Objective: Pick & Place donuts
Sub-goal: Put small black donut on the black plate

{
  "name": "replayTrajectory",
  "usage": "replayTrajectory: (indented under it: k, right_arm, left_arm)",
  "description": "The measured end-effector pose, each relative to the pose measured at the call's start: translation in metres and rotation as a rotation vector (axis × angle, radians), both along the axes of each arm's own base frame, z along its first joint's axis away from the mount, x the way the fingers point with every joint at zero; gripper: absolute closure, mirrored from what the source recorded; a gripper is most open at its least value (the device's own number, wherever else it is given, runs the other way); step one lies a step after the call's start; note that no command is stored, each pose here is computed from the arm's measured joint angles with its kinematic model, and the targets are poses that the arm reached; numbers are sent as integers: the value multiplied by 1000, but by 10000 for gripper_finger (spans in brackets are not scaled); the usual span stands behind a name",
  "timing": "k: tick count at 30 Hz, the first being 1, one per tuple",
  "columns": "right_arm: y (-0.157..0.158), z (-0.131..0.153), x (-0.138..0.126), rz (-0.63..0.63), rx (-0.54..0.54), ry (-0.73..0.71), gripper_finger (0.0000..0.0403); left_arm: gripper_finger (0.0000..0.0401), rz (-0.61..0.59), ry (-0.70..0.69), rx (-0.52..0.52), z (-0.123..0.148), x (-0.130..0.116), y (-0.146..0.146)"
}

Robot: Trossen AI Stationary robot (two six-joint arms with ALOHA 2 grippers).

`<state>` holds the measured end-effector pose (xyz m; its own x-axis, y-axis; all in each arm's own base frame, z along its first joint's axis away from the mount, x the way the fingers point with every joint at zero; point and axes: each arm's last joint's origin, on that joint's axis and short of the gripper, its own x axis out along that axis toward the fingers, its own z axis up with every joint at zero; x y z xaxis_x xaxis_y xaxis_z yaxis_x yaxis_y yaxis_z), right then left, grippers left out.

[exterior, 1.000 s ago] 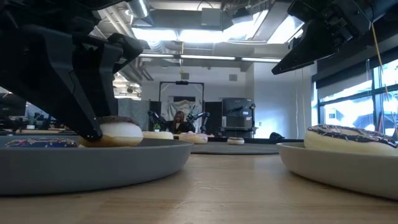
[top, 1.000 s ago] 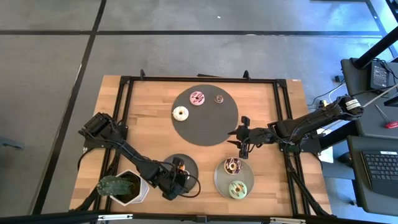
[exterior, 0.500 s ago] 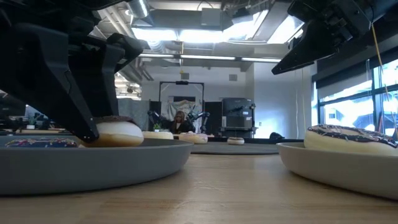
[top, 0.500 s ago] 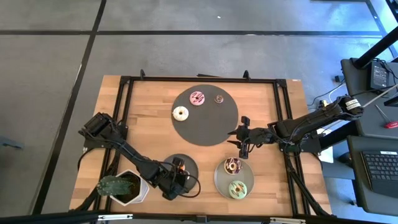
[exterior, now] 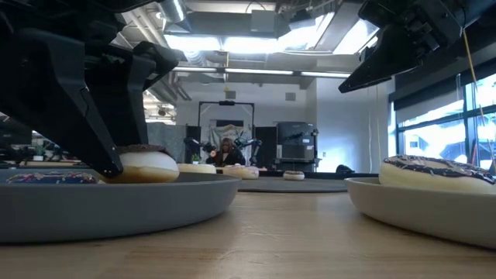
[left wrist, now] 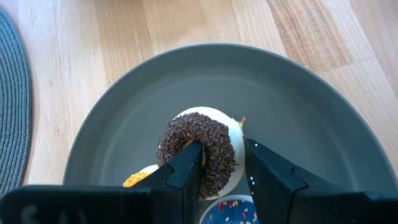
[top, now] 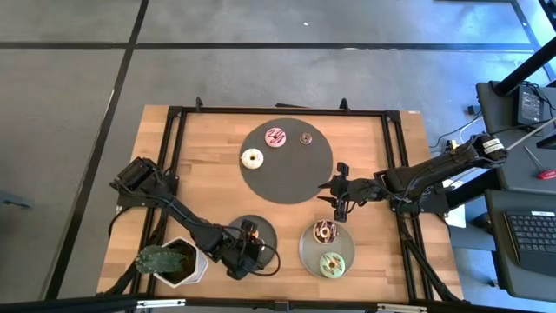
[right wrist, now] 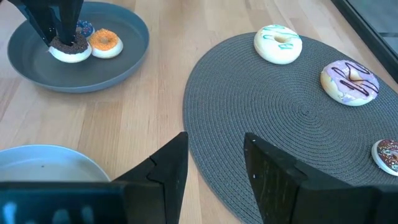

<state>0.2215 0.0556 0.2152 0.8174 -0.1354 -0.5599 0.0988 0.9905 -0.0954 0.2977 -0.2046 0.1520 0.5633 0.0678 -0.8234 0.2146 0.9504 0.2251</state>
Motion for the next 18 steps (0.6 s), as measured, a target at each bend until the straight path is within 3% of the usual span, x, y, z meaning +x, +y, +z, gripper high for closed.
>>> replayTrajectory:
  k: [18]
  right_arm:
    - [0, 0, 0, 2, -3, 0, 245]
  left_arm:
    - [253, 22, -2, -15, 0, 0, 0]
